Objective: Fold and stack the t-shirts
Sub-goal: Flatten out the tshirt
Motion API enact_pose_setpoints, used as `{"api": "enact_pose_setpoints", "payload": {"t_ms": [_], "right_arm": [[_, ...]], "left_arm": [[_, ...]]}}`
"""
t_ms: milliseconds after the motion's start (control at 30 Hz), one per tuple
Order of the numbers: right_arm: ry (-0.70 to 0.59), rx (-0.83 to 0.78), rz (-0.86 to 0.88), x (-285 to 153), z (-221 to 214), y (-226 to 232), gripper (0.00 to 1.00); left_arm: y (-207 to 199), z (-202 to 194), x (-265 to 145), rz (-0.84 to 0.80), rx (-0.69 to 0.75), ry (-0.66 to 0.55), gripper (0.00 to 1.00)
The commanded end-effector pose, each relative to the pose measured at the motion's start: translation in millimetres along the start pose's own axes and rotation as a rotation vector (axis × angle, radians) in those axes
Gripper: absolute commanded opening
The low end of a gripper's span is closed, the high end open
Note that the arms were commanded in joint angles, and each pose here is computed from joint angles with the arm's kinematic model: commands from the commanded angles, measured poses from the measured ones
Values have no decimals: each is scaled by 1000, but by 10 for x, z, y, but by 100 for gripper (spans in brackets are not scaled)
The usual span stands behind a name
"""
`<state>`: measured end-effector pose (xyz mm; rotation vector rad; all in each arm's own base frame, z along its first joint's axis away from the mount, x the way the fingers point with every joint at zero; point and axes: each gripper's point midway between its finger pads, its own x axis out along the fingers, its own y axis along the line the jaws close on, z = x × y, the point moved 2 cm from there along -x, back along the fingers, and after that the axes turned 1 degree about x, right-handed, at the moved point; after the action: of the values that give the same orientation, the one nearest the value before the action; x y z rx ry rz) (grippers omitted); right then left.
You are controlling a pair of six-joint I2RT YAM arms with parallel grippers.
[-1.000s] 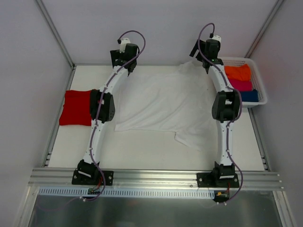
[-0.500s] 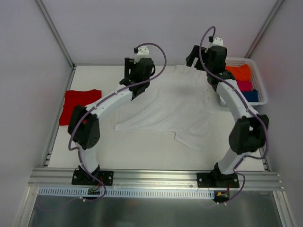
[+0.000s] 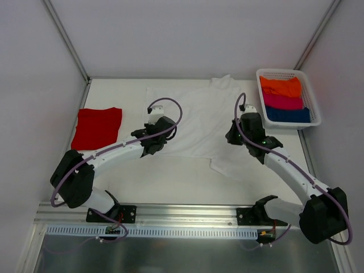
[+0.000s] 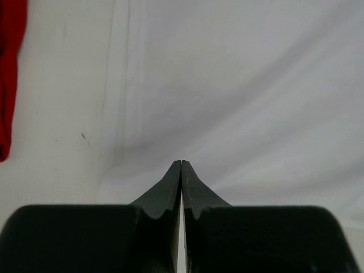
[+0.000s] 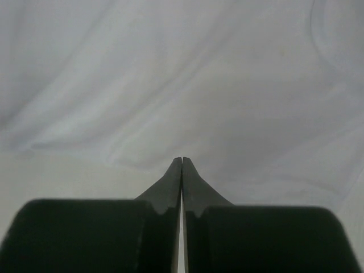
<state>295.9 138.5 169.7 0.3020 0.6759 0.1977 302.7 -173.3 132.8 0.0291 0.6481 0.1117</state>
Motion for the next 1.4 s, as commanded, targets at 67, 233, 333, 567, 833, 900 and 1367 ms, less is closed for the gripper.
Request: {"api": "enact_pose_setpoints", "payload": {"t_ms": [67, 233, 333, 567, 833, 900, 1367], "right_arm": [[55, 31, -14, 2, -288, 50, 0], [109, 22, -44, 59, -525, 22, 1], [155, 13, -76, 38, -681, -25, 1], [250, -11, -144, -30, -1196, -95, 1], [355, -88, -316, 12, -1526, -258, 0], [371, -104, -362, 54, -1592, -292, 0], [524, -284, -568, -314, -2301, -342, 1]], "left_arm": [[-142, -306, 56, -23, -37, 110, 0], [-201, -417, 176, -5, 0, 150, 0], [-227, -502, 256, 9, 34, 178, 0], [-254, -734, 428, 49, 72, 237, 0], [-311, -849, 584, 77, 127, 276, 0], [-298, -855, 594, 84, 135, 274, 0], [143, -922, 331, 196, 132, 305, 0]]}}
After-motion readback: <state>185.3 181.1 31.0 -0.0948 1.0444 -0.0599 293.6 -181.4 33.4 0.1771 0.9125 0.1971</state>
